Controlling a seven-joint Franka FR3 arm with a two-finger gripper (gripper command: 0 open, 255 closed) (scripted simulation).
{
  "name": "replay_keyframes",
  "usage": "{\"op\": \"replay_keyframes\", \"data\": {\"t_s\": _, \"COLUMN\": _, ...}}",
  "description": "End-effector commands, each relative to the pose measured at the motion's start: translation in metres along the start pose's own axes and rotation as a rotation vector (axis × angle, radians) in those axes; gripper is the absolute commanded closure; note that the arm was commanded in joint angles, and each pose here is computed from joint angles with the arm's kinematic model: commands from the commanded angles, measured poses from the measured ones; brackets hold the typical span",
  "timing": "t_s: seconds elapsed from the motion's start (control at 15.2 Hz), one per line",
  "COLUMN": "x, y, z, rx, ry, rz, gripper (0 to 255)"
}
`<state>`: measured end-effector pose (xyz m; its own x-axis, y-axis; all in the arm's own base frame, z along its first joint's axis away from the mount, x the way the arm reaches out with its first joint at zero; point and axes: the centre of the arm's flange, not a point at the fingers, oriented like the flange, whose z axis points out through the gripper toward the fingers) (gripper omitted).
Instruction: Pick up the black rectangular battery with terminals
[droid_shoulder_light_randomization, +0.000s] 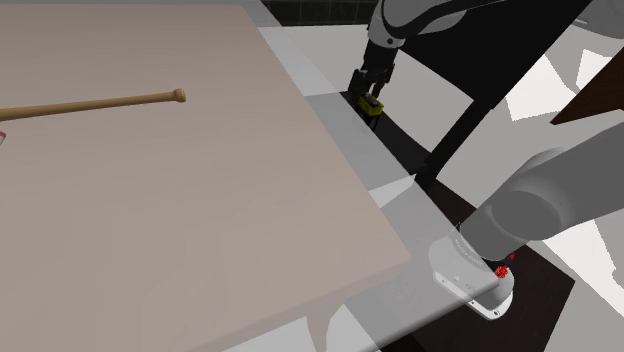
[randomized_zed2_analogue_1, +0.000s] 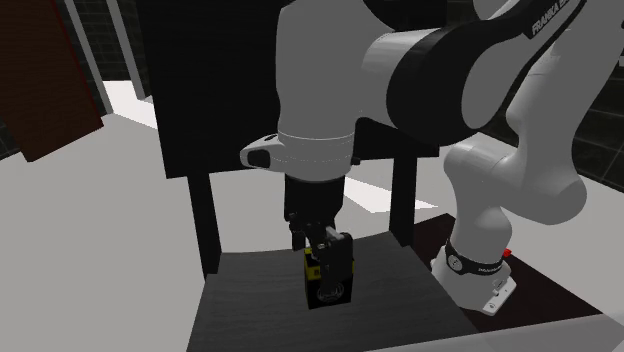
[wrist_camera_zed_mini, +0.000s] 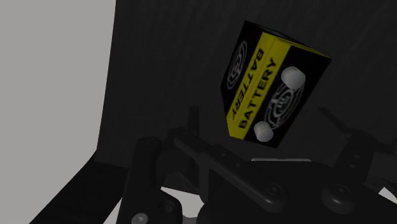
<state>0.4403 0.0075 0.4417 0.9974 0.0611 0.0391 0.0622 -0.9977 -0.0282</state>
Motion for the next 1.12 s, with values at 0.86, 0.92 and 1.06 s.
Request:
{"op": "replay_keyframes", "data": {"t_s": 0.86, "x": 0.001, "y": -0.001, "z": -0.019, "rx": 0.000, "ry": 0.000, "rz": 0.000, "gripper": 255}}
{"op": "replay_keyframes", "data": {"t_s": 0.92, "x": 0.001, "y": -0.001, "z": -0.024, "rx": 0.000, "ry": 0.000, "rz": 0.000, "gripper": 255}}
{"op": "replay_keyframes", "data": {"t_s": 1.06, "x": 0.002, "y": -0.001, "z": -0.035, "rx": 0.000, "ry": 0.000, "rz": 0.000, "gripper": 255}}
